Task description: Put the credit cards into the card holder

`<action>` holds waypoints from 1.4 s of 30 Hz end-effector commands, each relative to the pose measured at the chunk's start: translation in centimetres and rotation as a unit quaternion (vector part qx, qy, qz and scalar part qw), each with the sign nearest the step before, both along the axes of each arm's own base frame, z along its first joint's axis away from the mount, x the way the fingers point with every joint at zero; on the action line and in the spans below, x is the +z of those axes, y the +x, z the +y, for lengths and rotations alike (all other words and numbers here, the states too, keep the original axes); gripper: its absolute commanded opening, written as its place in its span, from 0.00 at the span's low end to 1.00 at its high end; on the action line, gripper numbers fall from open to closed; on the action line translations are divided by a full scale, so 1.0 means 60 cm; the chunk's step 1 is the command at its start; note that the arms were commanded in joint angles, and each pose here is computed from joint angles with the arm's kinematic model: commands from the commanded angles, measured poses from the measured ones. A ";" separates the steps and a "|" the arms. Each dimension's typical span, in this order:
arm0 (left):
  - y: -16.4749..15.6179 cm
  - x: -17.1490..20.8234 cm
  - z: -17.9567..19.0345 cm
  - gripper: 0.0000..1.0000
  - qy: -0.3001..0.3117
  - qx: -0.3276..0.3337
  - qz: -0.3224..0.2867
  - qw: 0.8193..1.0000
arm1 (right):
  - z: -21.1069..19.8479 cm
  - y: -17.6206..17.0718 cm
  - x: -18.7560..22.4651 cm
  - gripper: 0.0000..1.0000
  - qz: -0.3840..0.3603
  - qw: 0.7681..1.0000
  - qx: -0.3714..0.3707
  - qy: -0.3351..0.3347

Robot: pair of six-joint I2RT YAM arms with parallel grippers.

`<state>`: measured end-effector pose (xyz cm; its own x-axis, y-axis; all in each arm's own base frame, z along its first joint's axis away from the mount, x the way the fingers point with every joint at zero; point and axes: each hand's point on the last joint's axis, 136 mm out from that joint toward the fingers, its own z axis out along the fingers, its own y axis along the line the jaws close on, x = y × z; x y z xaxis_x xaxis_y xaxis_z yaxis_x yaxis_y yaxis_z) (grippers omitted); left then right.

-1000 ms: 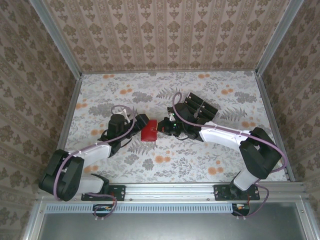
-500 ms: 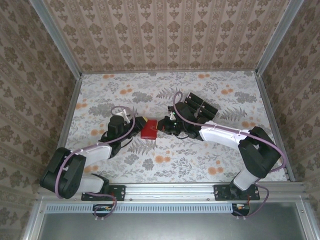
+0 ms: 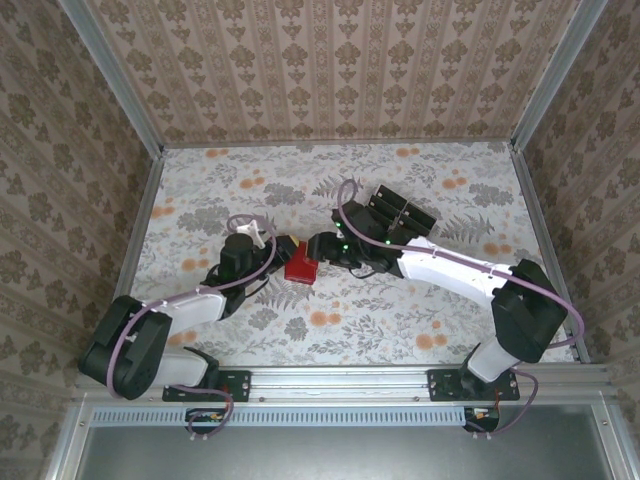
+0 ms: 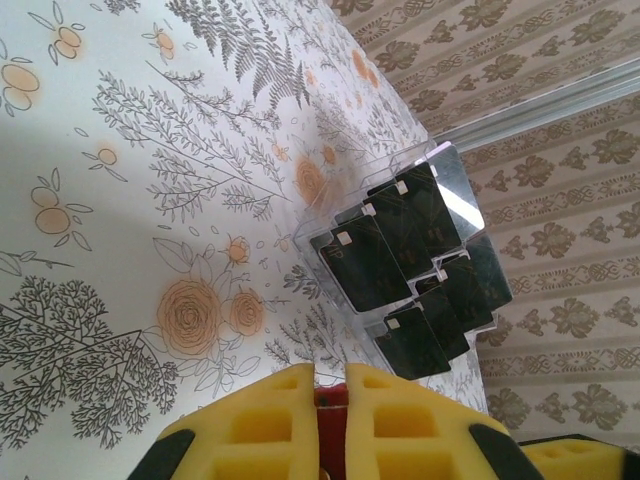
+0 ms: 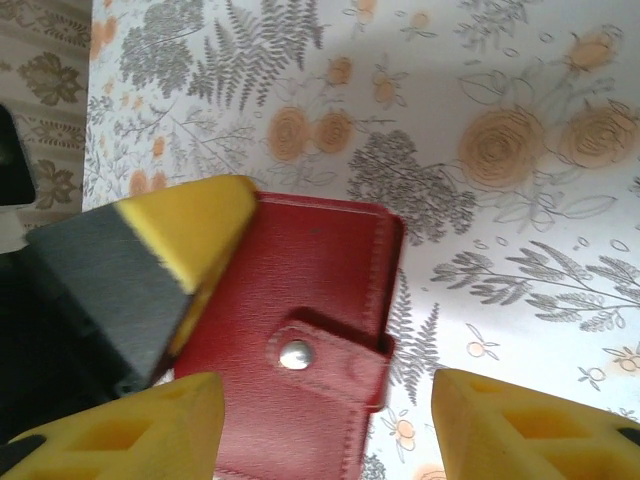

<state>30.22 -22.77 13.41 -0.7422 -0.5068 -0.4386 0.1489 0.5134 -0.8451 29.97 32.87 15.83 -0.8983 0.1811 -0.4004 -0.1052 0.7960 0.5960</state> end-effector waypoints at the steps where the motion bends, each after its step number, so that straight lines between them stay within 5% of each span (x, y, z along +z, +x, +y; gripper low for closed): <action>1: 0.002 0.020 0.002 0.00 0.009 0.003 -0.033 0.999 | 0.000 0.001 -0.010 0.59 -0.016 0.997 0.009 -0.069; 23: 0.000 0.032 0.001 0.00 0.009 0.005 -0.040 0.999 | 0.044 0.018 -0.046 0.57 -0.040 0.989 0.024 -0.137; 26: 0.000 0.032 0.001 0.00 0.009 0.006 -0.040 0.999 | 0.042 0.022 -0.052 0.48 -0.042 0.988 0.020 -0.144; 33: 0.000 0.030 0.002 0.00 0.013 0.008 -0.040 0.999 | 0.018 0.014 -0.069 0.02 -0.034 0.986 0.016 -0.163; 42: -0.004 0.015 0.007 0.00 0.024 0.012 -0.034 0.999 | -0.062 0.014 -0.067 0.00 -0.020 0.991 -0.031 -0.132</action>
<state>30.07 -22.39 13.48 -0.7181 -0.5062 -0.4776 0.1506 0.5569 -0.8168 30.52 29.96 9.99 -0.8875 0.0624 -0.4567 -0.0942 0.9453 0.3122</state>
